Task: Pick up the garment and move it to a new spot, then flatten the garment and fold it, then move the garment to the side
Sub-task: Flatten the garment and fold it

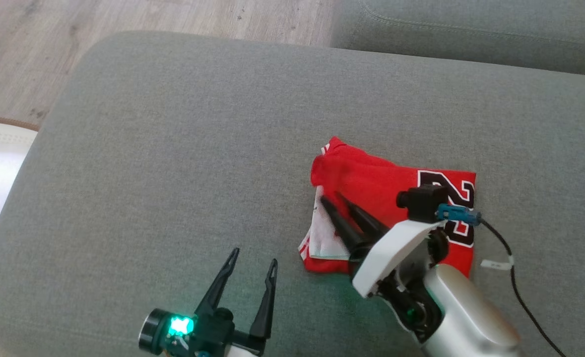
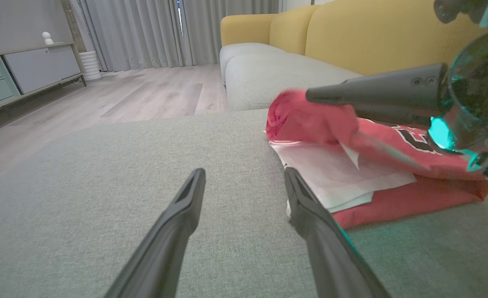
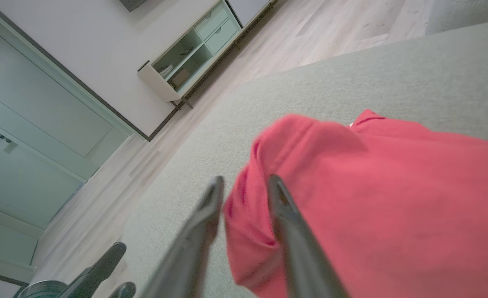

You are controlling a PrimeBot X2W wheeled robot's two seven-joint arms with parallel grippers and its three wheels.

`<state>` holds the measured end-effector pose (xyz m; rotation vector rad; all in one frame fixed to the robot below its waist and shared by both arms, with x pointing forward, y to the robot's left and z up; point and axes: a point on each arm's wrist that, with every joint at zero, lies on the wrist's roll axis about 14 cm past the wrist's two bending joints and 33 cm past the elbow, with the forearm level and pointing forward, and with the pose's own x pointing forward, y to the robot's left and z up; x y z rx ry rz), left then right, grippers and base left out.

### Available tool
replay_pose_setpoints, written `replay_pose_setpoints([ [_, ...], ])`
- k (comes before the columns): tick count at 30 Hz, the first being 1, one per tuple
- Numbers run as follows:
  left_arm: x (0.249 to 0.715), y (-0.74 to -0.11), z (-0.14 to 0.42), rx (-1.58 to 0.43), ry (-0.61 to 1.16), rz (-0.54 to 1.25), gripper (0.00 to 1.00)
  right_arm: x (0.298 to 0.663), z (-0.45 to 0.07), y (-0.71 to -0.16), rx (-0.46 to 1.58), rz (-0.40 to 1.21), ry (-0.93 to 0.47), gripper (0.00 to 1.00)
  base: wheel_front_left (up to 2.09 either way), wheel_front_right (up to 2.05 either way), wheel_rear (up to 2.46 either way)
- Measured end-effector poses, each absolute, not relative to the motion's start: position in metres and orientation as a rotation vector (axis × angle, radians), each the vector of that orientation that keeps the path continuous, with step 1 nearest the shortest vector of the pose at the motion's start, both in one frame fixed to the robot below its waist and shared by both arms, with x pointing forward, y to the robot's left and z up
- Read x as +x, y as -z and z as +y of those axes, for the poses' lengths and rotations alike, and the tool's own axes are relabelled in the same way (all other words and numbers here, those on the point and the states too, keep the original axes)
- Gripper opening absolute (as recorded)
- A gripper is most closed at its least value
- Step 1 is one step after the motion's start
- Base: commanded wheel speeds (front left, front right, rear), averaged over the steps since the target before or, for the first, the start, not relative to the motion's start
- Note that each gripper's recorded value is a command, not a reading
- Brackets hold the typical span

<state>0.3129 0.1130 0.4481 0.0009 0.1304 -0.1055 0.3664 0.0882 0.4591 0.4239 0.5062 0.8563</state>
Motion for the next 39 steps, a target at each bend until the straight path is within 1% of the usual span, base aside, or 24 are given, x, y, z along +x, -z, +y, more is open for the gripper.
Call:
replay_pose_setpoints([
  [3,0.315,-0.449,0.117,0.002,0.097,0.126,1.00,0.364,0.095,-0.468,0.450,0.465,-0.876,1.00,0.00,0.00,0.00],
  [7,0.314,-0.454,0.117,0.005,0.097,0.106,1.00,0.385,0.072,-0.489,0.441,0.313,-0.800,1.00,0.00,0.00,0.00],
  [8,0.314,-0.454,0.117,0.005,0.097,0.106,1.00,0.385,0.072,-0.489,0.441,0.313,-0.800,1.00,0.00,0.00,0.00],
  [10,0.315,-0.458,0.119,0.004,0.092,0.093,1.00,0.398,0.043,-0.495,0.400,0.229,-0.728,1.00,0.00,0.00,0.00],
  [12,0.316,-0.462,0.120,0.004,0.085,0.079,1.00,0.408,0.004,-0.494,0.366,0.173,-0.628,1.00,0.00,0.00,0.00],
  [16,0.315,-0.470,0.117,-0.011,0.091,0.050,1.00,0.407,-0.072,-0.484,0.245,0.091,-0.439,1.00,0.00,0.00,0.00],
  [21,0.316,-0.485,0.117,-0.023,0.081,0.001,1.00,0.385,-0.142,-0.474,0.134,0.059,-0.255,1.00,0.00,0.00,0.00],
  [25,0.314,-0.490,0.117,-0.032,0.072,-0.018,1.00,0.360,-0.164,-0.477,0.116,0.033,-0.186,1.00,0.00,0.00,0.00],
  [30,0.304,-0.488,0.115,-0.042,0.071,-0.013,1.00,0.332,-0.174,-0.489,0.100,-0.010,-0.148,1.00,0.00,0.00,0.00],
  [36,0.286,-0.484,0.114,-0.036,0.072,-0.005,1.00,0.294,-0.162,-0.473,0.086,0.040,-0.175,1.00,0.00,0.00,0.00],
  [39,0.275,-0.478,0.117,-0.036,0.065,0.010,1.00,0.282,-0.160,-0.470,0.095,0.050,-0.165,1.00,0.00,0.00,0.00],
])
